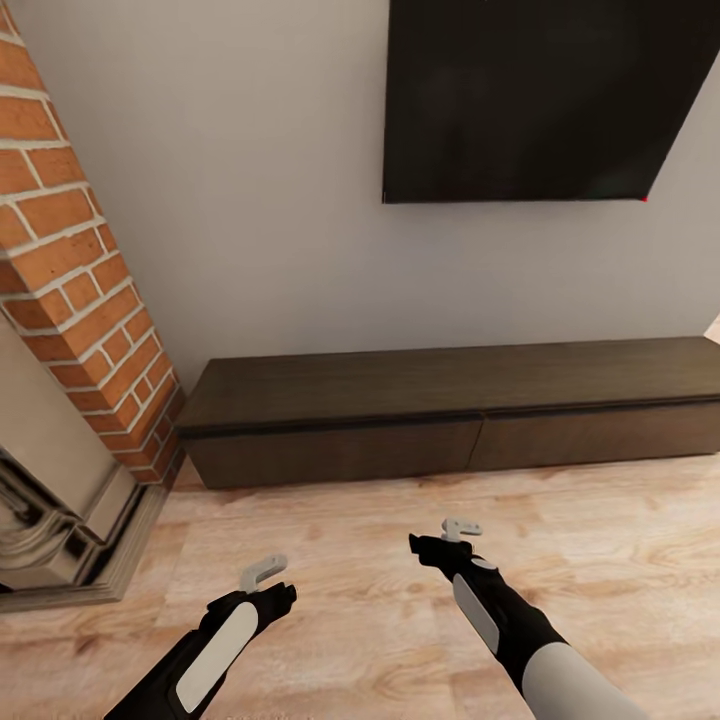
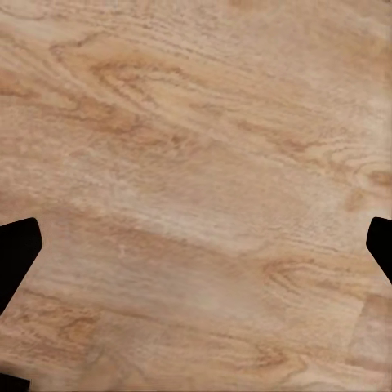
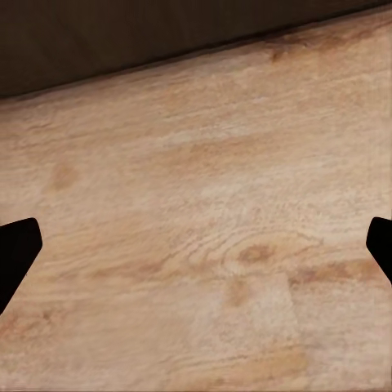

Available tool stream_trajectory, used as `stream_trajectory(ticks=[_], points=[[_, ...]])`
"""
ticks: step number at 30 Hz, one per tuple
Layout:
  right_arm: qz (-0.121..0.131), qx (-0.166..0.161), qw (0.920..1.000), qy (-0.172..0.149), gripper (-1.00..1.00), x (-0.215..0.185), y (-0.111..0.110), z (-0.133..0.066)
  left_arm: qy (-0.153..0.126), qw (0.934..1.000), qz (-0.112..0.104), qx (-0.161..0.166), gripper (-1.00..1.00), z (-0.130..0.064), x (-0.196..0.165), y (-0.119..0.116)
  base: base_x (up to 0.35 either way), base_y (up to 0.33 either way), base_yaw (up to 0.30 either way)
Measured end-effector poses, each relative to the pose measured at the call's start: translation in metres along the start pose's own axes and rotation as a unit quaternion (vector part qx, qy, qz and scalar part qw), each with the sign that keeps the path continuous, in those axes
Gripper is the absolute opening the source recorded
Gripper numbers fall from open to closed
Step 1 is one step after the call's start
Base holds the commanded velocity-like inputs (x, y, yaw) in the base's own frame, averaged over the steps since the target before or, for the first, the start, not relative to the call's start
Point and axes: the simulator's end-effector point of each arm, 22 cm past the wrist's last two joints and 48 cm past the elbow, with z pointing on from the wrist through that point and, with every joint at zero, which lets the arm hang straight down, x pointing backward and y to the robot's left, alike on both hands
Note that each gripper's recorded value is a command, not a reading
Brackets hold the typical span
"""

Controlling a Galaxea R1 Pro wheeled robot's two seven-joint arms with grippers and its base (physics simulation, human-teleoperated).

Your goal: Place each of the two pumpkins and all three candles from the living room inside a cabinet in the living room (use any cabinet), then make sure every cabinet is closed, and position the cauldron so it is next to a table in the living room.

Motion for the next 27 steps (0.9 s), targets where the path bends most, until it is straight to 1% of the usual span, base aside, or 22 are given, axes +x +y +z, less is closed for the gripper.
stream_trajectory(ticks=[5,11,24,27], points=[[0.0,0.001,1.0,0.005,1.0,-0.003,0.002,-0.005,0.001,1.0,0.0,-0.001,1.0,-0.008,-0.004,-0.002,-0.137,0.0,0.256],[0.0,0.002,1.0,0.007,1.0,-0.011,0.002,-0.012,0.002,1.0,0.0,-0.002,1.0,-0.018,-0.009,-0.004,-0.231,0.055,0.212],[-0.001,0.006,1.0,0.006,1.0,-0.031,0.002,-0.029,0.002,1.0,0.0,-0.002,1.0,-0.041,-0.021,-0.009,-0.023,0.007,0.015],[-0.001,0.008,0.9999,0.014,1.0,-0.027,0.003,-0.033,0.005,1.0,0.001,-0.006,1.0,-0.044,-0.022,-0.008,0.0,0.0,0.0]])
